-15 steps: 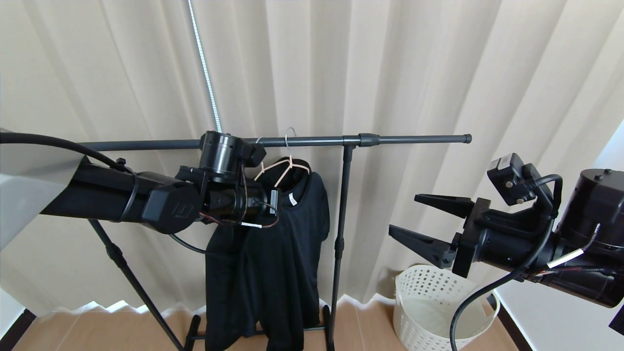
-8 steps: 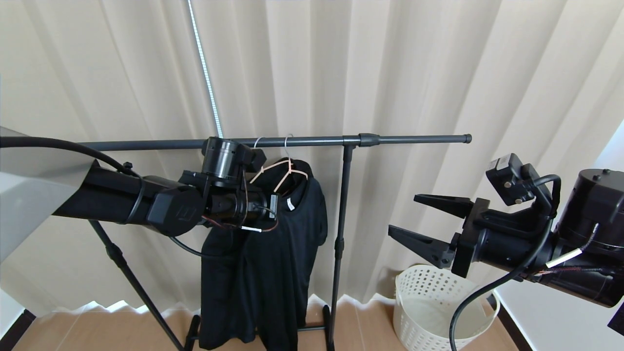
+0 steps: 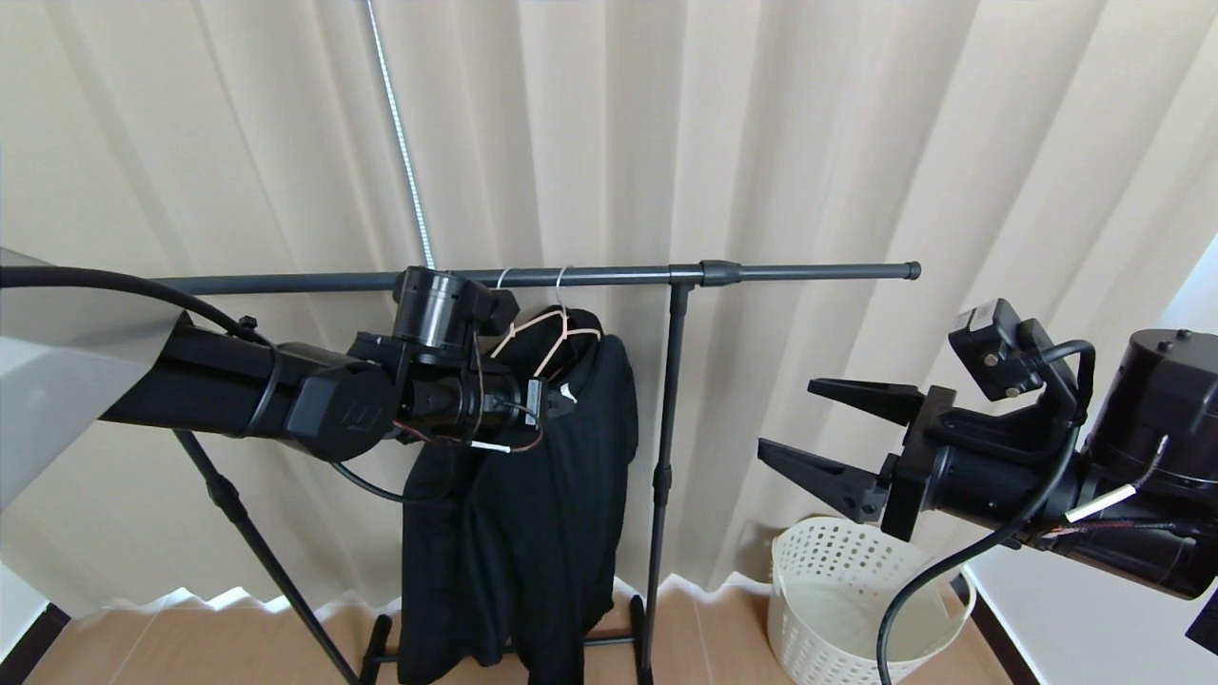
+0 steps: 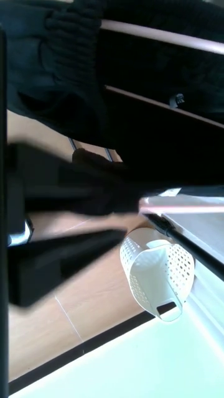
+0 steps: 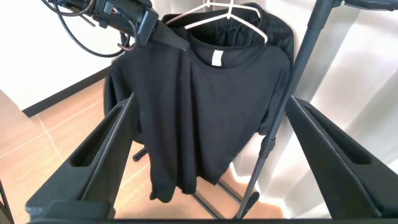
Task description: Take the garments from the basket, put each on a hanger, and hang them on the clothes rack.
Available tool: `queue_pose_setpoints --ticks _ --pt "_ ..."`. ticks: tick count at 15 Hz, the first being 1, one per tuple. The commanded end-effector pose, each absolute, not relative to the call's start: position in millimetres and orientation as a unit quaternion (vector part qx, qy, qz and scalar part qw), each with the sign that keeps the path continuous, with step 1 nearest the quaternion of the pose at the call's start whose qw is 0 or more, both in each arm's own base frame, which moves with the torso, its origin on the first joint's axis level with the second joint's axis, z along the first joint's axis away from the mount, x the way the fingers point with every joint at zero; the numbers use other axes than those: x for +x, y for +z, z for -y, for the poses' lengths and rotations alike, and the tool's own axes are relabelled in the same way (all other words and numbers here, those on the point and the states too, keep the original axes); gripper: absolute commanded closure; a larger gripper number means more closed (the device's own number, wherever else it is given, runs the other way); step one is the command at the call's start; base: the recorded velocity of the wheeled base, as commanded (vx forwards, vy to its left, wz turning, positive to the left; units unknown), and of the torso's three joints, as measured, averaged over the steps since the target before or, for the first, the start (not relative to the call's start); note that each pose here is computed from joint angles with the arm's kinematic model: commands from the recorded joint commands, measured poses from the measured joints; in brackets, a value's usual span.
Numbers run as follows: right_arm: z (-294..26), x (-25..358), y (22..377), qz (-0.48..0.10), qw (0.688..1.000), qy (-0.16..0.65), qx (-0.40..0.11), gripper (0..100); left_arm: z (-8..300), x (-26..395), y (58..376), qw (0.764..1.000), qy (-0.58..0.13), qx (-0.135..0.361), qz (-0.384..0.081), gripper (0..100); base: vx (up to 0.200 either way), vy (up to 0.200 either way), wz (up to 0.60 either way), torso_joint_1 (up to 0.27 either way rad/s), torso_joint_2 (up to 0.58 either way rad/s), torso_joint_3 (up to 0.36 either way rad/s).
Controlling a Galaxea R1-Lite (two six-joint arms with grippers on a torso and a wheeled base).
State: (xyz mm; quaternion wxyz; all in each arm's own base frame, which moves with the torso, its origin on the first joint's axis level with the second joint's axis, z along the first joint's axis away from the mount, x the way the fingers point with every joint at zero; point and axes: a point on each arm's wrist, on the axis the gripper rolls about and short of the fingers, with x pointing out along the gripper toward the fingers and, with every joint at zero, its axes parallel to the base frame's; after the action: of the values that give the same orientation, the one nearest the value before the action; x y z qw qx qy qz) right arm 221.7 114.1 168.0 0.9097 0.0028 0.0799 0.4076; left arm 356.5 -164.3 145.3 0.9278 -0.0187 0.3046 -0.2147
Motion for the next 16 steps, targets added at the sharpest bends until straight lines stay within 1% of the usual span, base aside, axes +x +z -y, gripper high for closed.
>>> queue_pose_setpoints --ticks 1,4,5,7,8,9,11,13,14,15,16 --pt "-114 222 168 -0.079 0.91 0.408 0.003 0 161 350 154 0.931 -0.21 -0.019 -0.297 0 0.0 0.0 0.0 0.0 0.0 0.0" --pt "-113 219 170 -0.076 0.91 0.408 0.003 0 152 324 172 0.935 -0.213 -0.019 -0.284 0 0.0 0.0 0.0 0.0 0.0 0.0" --pt "-112 218 171 -0.073 0.91 0.408 0.002 0 142 303 180 0.935 -0.215 -0.018 -0.281 0 0.0 0.0 0.0 0.0 0.0 0.0" --pt "-111 214 173 -0.069 0.91 0.408 0.002 0 127 275 184 0.935 -0.213 -0.018 -0.283 0 0.0 0.0 0.0 0.0 0.0 0.0" --pt "-110 213 172 -0.07 0.91 0.408 0.003 0 116 251 187 0.936 -0.213 -0.019 -0.281 0 0.0 0.0 0.0 0.0 0.0 0.0" --pt "-110 213 171 -0.073 0.91 0.408 0.003 0 108 237 188 0.937 -0.212 -0.022 -0.277 0 0.0 0.0 0.0 0.0 0.0 0.0" --pt "-108 217 166 -0.081 0.912 0.401 0.004 0 94 216 179 0.941 -0.207 -0.026 -0.265 0 0.0 0.0 0.0 0.0 0.0 0.0" --pt "-105 213 165 -0.082 0.914 0.397 0.003 0 82 195 154 0.946 -0.204 -0.027 -0.252 0 0.0 0.0 0.0 0.0 0.0 0.0" --pt "-102 208 168 -0.067 0.916 0.395 -0.003 0 79 188 146 0.947 -0.203 -0.024 -0.249 0 0.0 0.0 0.0 0.0 0.0 0.0" --pt "-97 199 173 -0.043 0.923 0.381 -0.01 0 74 176 140 0.95 -0.207 -0.022 -0.234 0 0.0 0.0 0.0 0.0 0.0 0.0" --pt "-94 194 176 -0.033 0.93 0.366 -0.01 0 70 167 137 0.951 -0.208 -0.019 -0.227 0 0.0 0.0 0.0 0.0 0.0 0.0"
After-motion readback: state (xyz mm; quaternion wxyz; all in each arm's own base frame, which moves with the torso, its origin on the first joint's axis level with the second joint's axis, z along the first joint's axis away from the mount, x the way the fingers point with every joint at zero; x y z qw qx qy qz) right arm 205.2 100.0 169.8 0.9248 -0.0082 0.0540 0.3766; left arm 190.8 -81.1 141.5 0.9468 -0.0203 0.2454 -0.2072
